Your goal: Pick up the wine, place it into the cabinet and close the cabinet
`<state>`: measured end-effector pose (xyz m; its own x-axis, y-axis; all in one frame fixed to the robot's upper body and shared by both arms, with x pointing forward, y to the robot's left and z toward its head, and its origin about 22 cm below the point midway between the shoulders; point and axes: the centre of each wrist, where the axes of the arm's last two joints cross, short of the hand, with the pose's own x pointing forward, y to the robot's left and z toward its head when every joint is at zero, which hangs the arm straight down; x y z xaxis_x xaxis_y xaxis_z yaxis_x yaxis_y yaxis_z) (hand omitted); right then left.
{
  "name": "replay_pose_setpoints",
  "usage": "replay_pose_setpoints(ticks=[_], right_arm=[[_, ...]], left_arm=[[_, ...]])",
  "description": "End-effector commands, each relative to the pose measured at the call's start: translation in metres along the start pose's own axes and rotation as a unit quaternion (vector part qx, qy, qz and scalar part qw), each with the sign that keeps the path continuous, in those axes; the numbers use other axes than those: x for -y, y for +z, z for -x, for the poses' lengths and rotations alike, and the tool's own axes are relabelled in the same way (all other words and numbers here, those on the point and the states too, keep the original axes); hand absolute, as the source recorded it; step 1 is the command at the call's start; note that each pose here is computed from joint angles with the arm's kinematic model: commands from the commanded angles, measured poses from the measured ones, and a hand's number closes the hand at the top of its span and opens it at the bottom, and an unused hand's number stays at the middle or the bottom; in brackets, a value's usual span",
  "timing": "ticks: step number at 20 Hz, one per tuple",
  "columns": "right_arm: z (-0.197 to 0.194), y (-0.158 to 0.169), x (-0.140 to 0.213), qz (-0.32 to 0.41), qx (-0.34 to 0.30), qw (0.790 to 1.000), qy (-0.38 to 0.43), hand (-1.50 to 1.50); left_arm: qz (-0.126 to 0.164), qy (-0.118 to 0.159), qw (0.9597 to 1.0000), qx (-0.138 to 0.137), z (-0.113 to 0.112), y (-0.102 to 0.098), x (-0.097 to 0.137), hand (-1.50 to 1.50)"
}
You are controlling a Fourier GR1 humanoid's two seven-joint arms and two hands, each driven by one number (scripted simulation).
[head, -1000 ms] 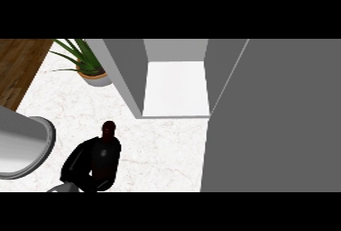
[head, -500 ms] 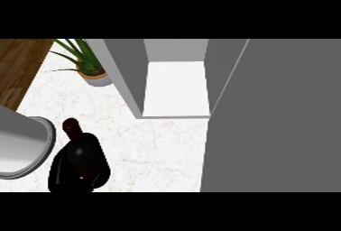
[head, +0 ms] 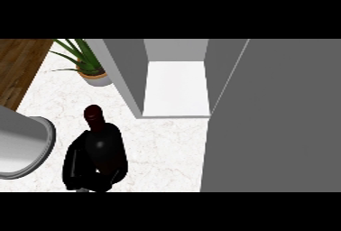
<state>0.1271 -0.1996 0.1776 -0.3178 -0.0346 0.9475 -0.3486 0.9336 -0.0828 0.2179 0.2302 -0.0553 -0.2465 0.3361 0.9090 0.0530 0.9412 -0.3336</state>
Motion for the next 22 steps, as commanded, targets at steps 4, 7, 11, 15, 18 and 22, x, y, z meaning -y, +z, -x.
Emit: replay_pose_setpoints(ticks=[4, 7, 11, 15, 18, 22], right_arm=[[-0.045, 0.028, -0.003, -0.017, 0.036, 0.999, -0.023, -1.50], [-0.041, 0.028, 0.001, -0.025, 0.027, 0.999, -0.017, -1.50], [-0.041, 0.030, 0.003, -0.020, 0.031, 0.999, -0.020, -1.50], [-0.040, 0.028, 0.000, -0.009, 0.029, 0.999, -0.020, -1.50], [-0.036, 0.023, 0.005, -0.017, 0.027, 0.999, -0.019, -1.50], [-0.041, 0.031, 0.004, -0.022, 0.029, 0.999, -0.015, -1.50]], left_arm=[[0.004, -0.017, 0.9998, 0.010, -0.043, -0.024, 0.071, 1.50], [0.022, -0.010, 0.9997, 0.003, -0.058, -0.040, 0.095, 1.50], [0.014, 0.002, 0.9998, -0.012, -0.062, -0.065, 0.123, 1.50], [-0.009, -0.006, 0.9995, -0.031, -0.051, -0.075, 0.137, 1.50], [-0.008, -0.023, 0.9987, -0.045, -0.061, -0.086, 0.162, 1.50], [-0.027, -0.042, 0.9977, -0.045, -0.035, -0.095, 0.157, 1.50]])
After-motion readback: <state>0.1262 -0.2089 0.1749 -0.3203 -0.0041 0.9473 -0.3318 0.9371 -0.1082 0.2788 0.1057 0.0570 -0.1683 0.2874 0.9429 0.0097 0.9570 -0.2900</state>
